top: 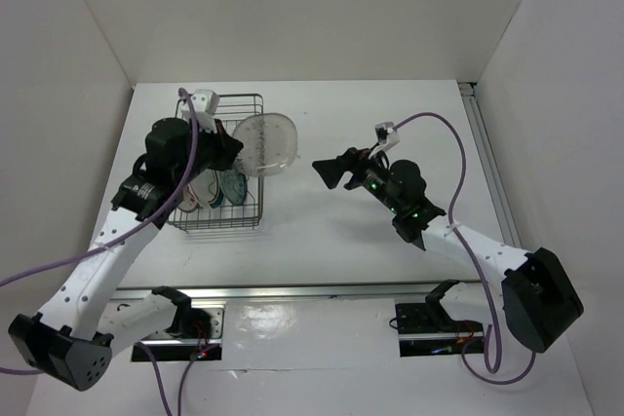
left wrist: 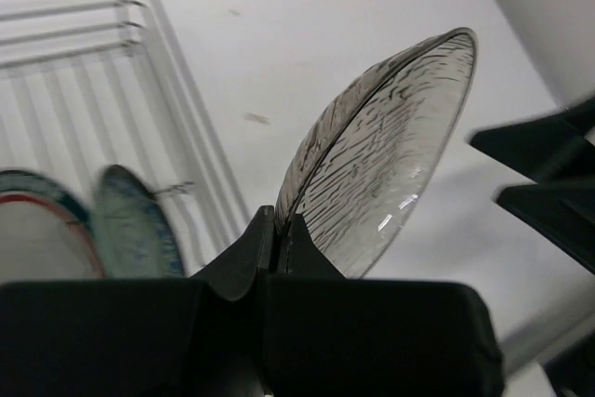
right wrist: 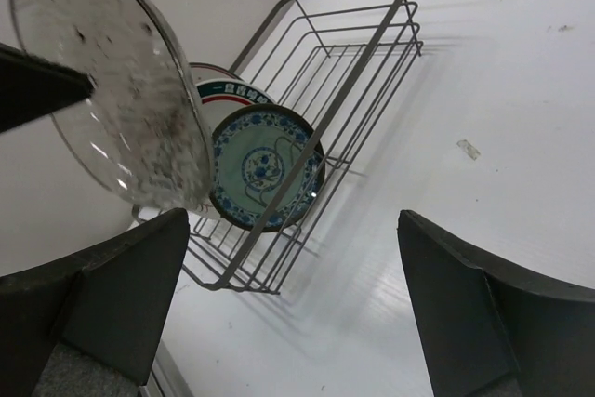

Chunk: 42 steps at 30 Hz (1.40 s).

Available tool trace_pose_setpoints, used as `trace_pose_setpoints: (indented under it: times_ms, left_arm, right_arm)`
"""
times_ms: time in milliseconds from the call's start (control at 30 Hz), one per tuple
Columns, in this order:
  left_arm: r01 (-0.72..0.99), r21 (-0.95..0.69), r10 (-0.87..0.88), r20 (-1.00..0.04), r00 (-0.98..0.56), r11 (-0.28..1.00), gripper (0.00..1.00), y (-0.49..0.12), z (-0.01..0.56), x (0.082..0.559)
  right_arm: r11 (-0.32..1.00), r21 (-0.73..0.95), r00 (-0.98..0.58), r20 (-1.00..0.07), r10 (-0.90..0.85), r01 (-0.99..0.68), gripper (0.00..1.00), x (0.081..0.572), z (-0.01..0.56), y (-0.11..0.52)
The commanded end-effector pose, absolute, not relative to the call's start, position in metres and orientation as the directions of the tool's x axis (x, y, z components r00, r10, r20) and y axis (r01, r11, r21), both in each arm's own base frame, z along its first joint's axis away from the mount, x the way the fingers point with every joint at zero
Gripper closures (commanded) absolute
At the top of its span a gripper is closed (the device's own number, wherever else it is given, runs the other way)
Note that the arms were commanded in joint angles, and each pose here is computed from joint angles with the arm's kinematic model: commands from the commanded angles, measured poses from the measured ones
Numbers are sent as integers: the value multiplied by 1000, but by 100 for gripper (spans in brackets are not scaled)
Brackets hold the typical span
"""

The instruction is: Load the plates into the dish rack

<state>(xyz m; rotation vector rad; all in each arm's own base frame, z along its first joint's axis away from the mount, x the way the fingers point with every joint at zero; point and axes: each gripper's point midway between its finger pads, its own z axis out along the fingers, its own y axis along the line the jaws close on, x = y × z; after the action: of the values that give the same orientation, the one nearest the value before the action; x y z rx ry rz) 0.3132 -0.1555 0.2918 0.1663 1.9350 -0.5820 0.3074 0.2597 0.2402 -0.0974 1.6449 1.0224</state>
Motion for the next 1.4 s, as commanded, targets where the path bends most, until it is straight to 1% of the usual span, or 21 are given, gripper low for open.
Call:
trace_pose_setpoints:
  times_ms: [0, 33, 67, 167, 267, 400, 467, 567, 633, 667, 700, 733, 800, 833, 900, 1067, 1100, 1167, 1267, 1333, 1367]
  left_arm:
    - [140, -155, -108, -949, -296, 978, 100, -97, 321, 324]
    - [96, -142, -109, -951, -288, 985, 100, -89, 325, 325]
    - [10, -112, -104, -951, -290, 994, 100, -73, 323, 328]
    - [-120, -57, -95, -937, -336, 991, 100, -52, 314, 330]
    - [-214, -43, -124, -918, -377, 976, 100, -40, 310, 328]
    - [-265, 11, -110, -892, -439, 964, 100, -34, 300, 333]
    - [-264, 32, -99, -877, -469, 964, 100, -35, 295, 335]
    - [-287, 48, -101, -871, -481, 957, 100, -31, 303, 332]
    - [-279, 51, -88, -882, -463, 959, 100, -32, 319, 333]
    - [-288, 94, -68, -859, -507, 953, 100, -27, 318, 326]
    - [-299, 82, -76, -873, -481, 951, 100, -26, 343, 327]
    - [-294, 117, -59, -848, -527, 949, 100, -28, 338, 333]
    - [-273, 169, -28, -803, -595, 947, 100, -29, 341, 326]
    - [-273, 139, -41, -824, -565, 952, 100, -31, 359, 330]
    - [-256, 124, -45, -823, -567, 959, 100, -35, 362, 331]
    - [-242, 217, 2, -748, -663, 946, 100, -35, 329, 331]
    - [-223, 207, 3, -738, -674, 953, 100, -43, 324, 333]
    - [-201, 251, 32, -695, -718, 947, 100, -50, 305, 334]
    - [-205, 257, 31, -691, -723, 945, 100, -55, 300, 336]
    - [-178, 284, 62, -671, -739, 942, 100, -64, 291, 338]
    - [-198, 287, 53, -678, -733, 937, 100, -61, 292, 339]
  right_arm:
    - [650, 534, -308, -845, 438, -541, 0, 308, 248, 246]
    - [656, 535, -321, -844, 429, -532, 0, 307, 241, 246]
    - [659, 536, -328, -844, 424, -528, 0, 306, 236, 245]
    - [665, 536, -323, -844, 428, -520, 0, 308, 235, 238]
    - [674, 537, -326, -843, 427, -507, 0, 309, 234, 234]
    - [677, 538, -334, -843, 423, -502, 0, 310, 227, 227]
    - [676, 539, -335, -842, 422, -503, 0, 309, 226, 224]
    - [675, 548, -346, -836, 426, -495, 0, 310, 222, 219]
    - [672, 556, -350, -831, 433, -490, 0, 311, 222, 216]
    - [676, 554, -336, -832, 441, -486, 0, 313, 226, 212]
    - [678, 556, -342, -831, 439, -481, 0, 314, 224, 209]
    - [678, 556, -342, -831, 439, -481, 0, 314, 224, 209]
    - [677, 565, -353, -825, 442, -472, 0, 314, 220, 207]
    - [677, 572, -353, -819, 452, -462, 0, 316, 220, 204]
    - [666, 579, -355, -815, 457, -471, 0, 315, 222, 206]
    - [672, 571, -355, -820, 448, -471, 0, 313, 225, 203]
    - [678, 572, -355, -820, 450, -461, 0, 314, 225, 199]
    - [682, 571, -346, -820, 455, -456, 0, 314, 227, 194]
    - [681, 571, -346, -820, 456, -458, 0, 310, 225, 191]
    - [684, 572, -343, -820, 458, -454, 0, 310, 224, 186]
    - [684, 572, -345, -820, 457, -452, 0, 308, 221, 186]
